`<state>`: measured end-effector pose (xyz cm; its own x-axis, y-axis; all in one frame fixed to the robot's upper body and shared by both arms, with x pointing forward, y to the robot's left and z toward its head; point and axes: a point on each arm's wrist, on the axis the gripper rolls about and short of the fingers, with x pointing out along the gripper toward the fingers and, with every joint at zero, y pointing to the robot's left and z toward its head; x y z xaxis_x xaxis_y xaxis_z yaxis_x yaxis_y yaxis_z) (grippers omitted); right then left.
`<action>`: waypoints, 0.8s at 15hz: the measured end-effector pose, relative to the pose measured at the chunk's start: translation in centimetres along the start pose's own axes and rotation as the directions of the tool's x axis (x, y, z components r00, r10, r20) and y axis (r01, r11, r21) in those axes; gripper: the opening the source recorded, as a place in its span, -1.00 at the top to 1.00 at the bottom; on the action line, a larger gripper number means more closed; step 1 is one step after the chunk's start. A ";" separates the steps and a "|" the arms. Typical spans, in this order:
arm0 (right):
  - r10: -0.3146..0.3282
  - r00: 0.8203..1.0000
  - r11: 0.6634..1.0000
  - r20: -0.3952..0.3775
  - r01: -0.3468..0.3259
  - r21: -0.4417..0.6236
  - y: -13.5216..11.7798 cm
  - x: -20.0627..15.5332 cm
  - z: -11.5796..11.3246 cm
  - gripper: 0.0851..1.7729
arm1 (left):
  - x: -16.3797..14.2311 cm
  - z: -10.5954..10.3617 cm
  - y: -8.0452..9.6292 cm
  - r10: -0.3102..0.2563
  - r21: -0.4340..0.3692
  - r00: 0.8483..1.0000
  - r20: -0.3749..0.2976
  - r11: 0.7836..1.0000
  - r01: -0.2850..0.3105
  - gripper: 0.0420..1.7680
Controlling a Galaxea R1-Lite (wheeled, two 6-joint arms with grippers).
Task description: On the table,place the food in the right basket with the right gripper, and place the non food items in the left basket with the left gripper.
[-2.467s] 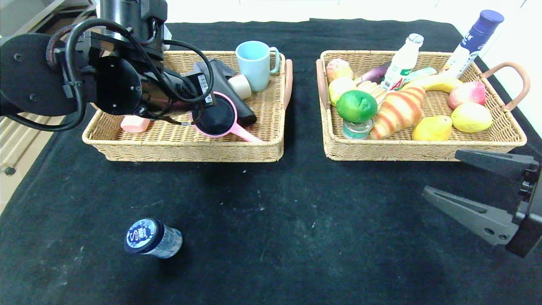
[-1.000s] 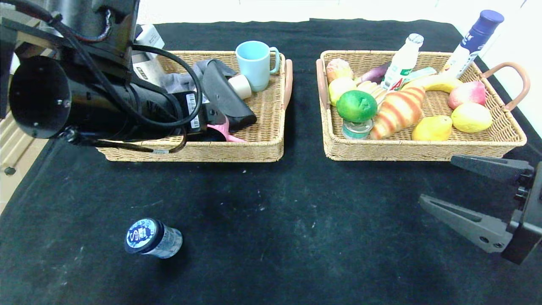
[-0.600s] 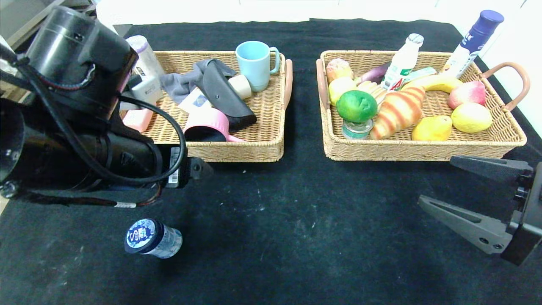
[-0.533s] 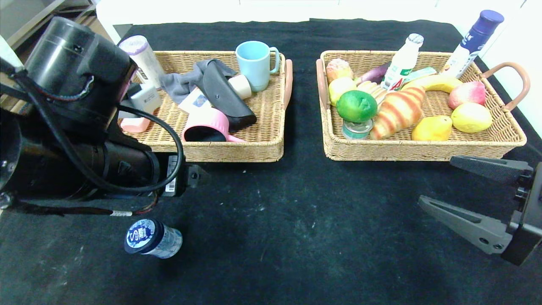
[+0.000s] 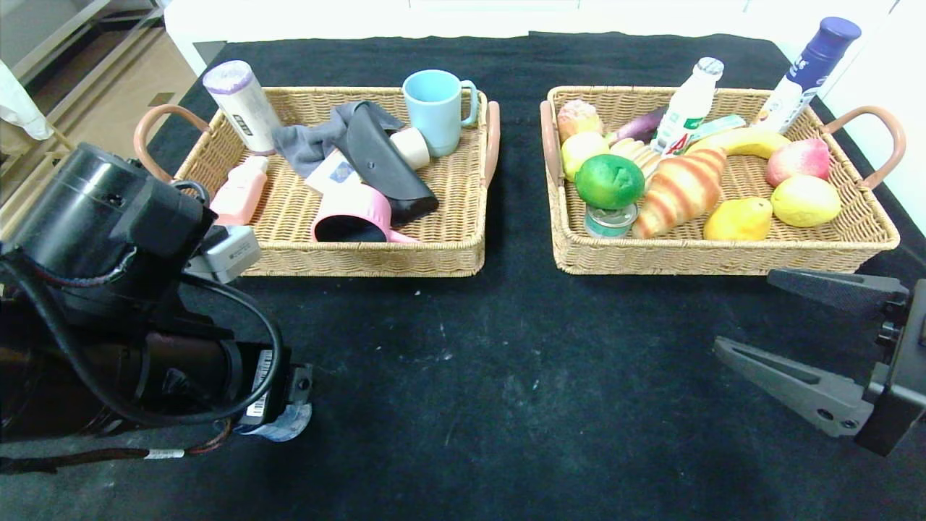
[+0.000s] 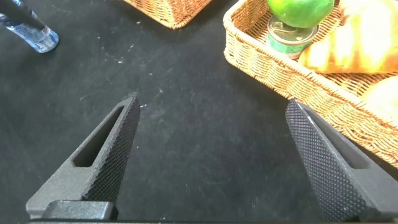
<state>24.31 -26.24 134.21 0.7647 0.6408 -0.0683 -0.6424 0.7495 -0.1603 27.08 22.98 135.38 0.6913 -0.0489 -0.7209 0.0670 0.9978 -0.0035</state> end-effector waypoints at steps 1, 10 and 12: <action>0.000 1.000 1.000 0.000 0.000 0.000 0.0 0.0 0.0 -0.93 | 0.2 -0.3 0.1 0.006 0.002 1.000 -0.011 1.000 -0.006 -0.93; 0.010 1.000 1.000 -0.008 -0.010 0.000 0.2 0.2 -0.2 -0.93 | 2.1 -1.2 1.3 -0.027 -0.045 0.998 -0.061 0.999 0.024 -0.94; 0.012 1.000 1.000 -0.004 -0.012 -0.001 0.2 0.2 -0.2 -0.93 | 2.5 -1.4 1.9 -0.016 -0.058 0.996 -0.083 0.998 0.011 -0.94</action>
<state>24.29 -25.98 133.99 0.7568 0.6493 -0.0747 -0.6518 0.7412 -0.1605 27.92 24.81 132.54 0.6282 -0.0611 -0.7756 0.0333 0.9981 -0.0516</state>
